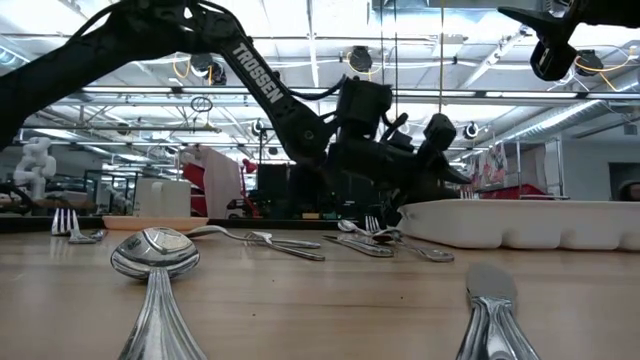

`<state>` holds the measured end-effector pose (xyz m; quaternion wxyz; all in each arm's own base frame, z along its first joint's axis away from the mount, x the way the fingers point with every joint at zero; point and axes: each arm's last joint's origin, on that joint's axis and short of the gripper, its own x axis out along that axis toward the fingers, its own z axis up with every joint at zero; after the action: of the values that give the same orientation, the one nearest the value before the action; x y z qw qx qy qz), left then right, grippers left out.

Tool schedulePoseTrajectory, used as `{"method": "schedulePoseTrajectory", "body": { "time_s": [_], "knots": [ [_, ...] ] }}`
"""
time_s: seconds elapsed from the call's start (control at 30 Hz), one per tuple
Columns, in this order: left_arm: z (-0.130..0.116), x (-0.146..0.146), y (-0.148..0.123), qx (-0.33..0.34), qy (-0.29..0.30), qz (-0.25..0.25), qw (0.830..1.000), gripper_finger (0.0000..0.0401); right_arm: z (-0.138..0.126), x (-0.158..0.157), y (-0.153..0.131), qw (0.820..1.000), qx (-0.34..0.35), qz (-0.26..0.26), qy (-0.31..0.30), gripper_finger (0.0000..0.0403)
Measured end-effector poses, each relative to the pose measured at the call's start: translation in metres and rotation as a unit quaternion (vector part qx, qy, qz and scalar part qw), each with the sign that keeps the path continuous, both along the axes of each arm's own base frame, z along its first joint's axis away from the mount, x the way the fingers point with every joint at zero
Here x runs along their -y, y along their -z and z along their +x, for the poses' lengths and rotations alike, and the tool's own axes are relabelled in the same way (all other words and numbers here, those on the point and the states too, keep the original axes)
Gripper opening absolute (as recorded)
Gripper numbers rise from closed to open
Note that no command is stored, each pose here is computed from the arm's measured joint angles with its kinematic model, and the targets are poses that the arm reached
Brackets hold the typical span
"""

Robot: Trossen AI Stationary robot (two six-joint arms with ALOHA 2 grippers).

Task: Sort silverware
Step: Put the silver fork into the silverware rack

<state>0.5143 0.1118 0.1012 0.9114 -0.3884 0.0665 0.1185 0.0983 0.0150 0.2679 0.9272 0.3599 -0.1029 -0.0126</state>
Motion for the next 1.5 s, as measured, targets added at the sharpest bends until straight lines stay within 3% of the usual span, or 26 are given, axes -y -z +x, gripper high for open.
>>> {"method": "schedulePoseTrajectory", "body": {
  "time_s": [0.17, 0.33, 0.5, 0.67, 0.77, 0.87, 1.0, 1.07, 1.27, 1.5],
  "knots": [
    [-0.008, -0.027, -0.010, 0.007, 0.024, -0.012, 1.000, 0.0137, 0.001, 0.001, 0.010, 0.999, -0.048, 0.017, 0.018, 0.0187],
    [-0.016, -0.046, -0.038, 0.026, 0.038, -0.013, 0.999, 0.0138, 0.002, 0.002, 0.040, 0.979, -0.193, 0.052, 0.043, 0.0187],
    [-0.029, -0.046, -0.111, 0.103, 0.150, 0.005, 0.983, 0.0138, 0.001, 0.001, 0.066, 0.942, -0.320, 0.086, 0.056, 0.0187],
    [-0.051, -0.025, -0.191, 0.172, 0.232, 0.041, 0.957, 0.0137, 0.011, -0.001, 0.066, 0.942, -0.328, 0.044, 0.046, 0.0187],
    [-0.073, -0.004, -0.244, 0.207, 0.262, 0.080, 0.939, 0.0136, 0.018, -0.002, 0.073, 0.931, -0.360, 0.016, 0.050, 0.0178],
    [-0.097, 0.018, -0.284, 0.214, 0.277, 0.114, 0.930, 0.0136, 0.027, 0.001, 0.079, 0.914, -0.401, 0.010, 0.065, 0.0143],
    [-0.130, 0.043, -0.322, 0.205, 0.272, 0.152, 0.928, 0.0136, 0.043, 0.011, 0.073, 0.885, -0.456, -0.023, 0.095, 0.0053],
    [-0.146, 0.055, -0.336, 0.193, 0.270, 0.165, 0.929, 0.0136, 0.052, 0.017, 0.066, 0.866, -0.486, -0.053, 0.106, 0.0014],
    [-0.180, 0.083, -0.354, 0.138, 0.249, 0.173, 0.943, 0.0136, 0.078, 0.044, 0.062, 0.791, -0.594, -0.101, 0.108, 0.0001],
    [-0.196, 0.108, -0.359, 0.110, 0.245, 0.171, 0.948, 0.0136, 0.103, 0.063, 0.083, 0.759, -0.643, -0.091, 0.033, 0.0000]
  ]
}}
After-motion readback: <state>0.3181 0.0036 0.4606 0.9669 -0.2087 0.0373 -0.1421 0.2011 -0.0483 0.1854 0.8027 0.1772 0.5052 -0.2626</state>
